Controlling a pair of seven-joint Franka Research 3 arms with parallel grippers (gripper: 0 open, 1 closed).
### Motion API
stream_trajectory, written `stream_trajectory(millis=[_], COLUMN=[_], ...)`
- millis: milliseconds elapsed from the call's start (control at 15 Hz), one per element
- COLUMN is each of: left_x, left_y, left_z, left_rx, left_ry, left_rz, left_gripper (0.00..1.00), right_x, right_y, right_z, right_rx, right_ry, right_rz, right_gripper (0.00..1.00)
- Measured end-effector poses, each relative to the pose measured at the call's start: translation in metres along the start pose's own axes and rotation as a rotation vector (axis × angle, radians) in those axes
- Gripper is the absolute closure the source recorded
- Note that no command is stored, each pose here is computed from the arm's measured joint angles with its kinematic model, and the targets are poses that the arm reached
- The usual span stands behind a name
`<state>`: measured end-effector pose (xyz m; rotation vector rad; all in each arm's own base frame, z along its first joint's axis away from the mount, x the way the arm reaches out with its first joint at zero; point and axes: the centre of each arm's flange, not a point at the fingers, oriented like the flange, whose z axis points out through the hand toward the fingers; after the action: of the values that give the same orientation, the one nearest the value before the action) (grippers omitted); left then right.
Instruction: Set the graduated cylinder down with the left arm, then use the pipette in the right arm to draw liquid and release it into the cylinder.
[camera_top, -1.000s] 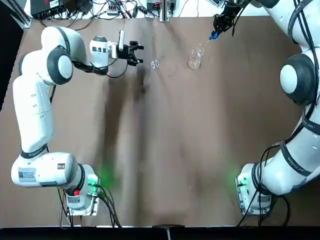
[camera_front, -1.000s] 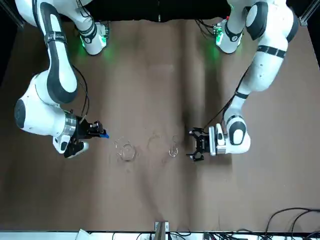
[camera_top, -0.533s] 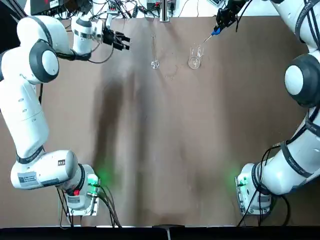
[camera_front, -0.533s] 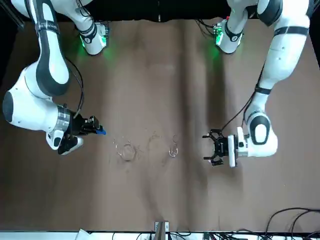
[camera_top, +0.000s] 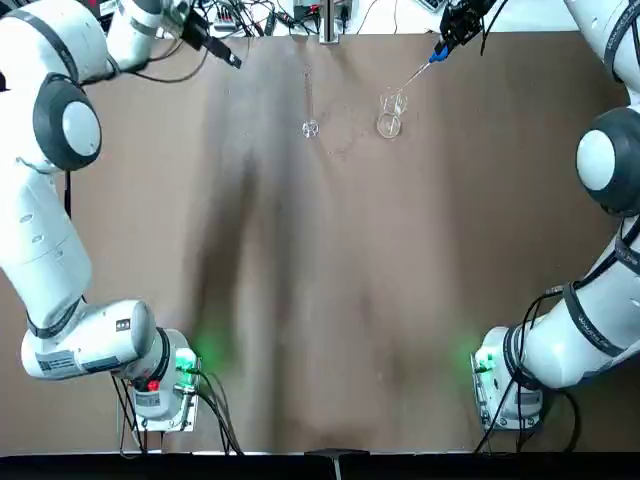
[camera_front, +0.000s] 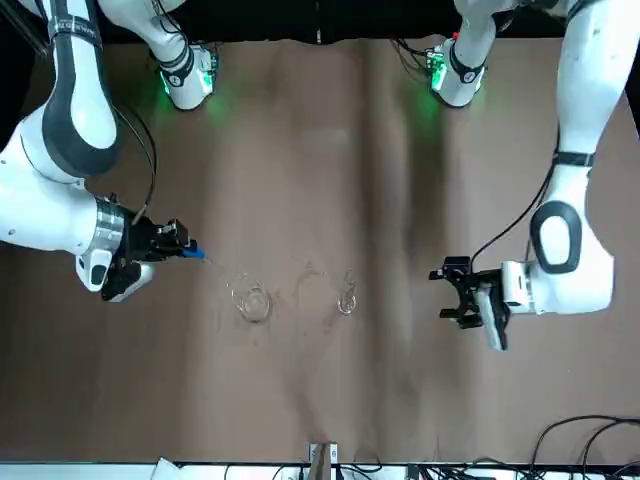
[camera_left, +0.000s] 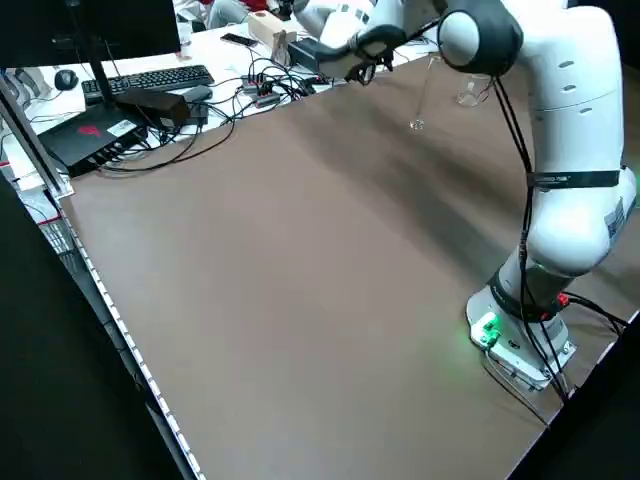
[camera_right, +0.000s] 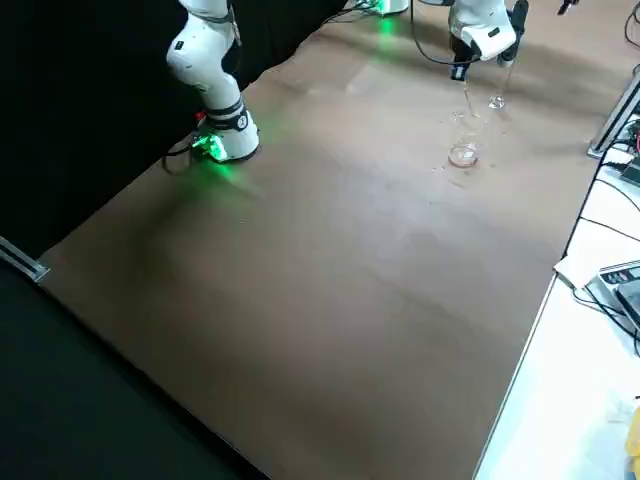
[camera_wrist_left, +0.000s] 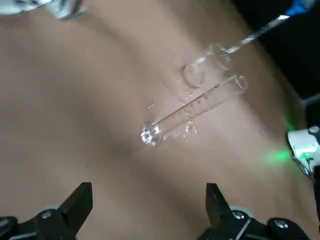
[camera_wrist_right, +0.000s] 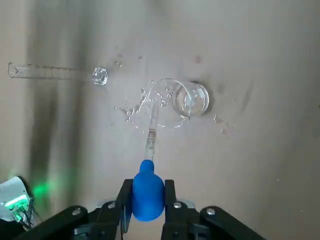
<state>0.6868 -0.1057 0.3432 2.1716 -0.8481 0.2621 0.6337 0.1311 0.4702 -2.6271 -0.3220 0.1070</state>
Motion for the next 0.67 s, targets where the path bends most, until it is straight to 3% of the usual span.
stream_trajectory(millis=[200, 400, 533, 667], left_x=[0.009, 0.017, 0.014, 0.004], left_y=[0.027, 0.053, 0.076, 0.105], left_z=[-0.040, -0.067, -0.081, -0.095], left_rx=[0.251, 0.508, 0.609, 0.661], left_ry=[-0.159, -0.231, -0.303, -0.386], left_rz=[-0.207, -0.389, -0.516, -0.645], left_gripper=[0.00, 0.00, 0.00, 0.00], right_x=[-0.001, -0.003, -0.003, -0.003], right_y=[-0.001, -0.009, -0.017, -0.025], right_z=[-0.004, -0.009, -0.011, -0.012], right_rx=[0.002, 0.008, 0.028, 0.065], right_ry=[0.001, 0.005, 0.011, 0.021], right_rz=[-0.002, -0.013, -0.003, 0.003], right_gripper=[0.70, 0.70, 0.70, 0.70])
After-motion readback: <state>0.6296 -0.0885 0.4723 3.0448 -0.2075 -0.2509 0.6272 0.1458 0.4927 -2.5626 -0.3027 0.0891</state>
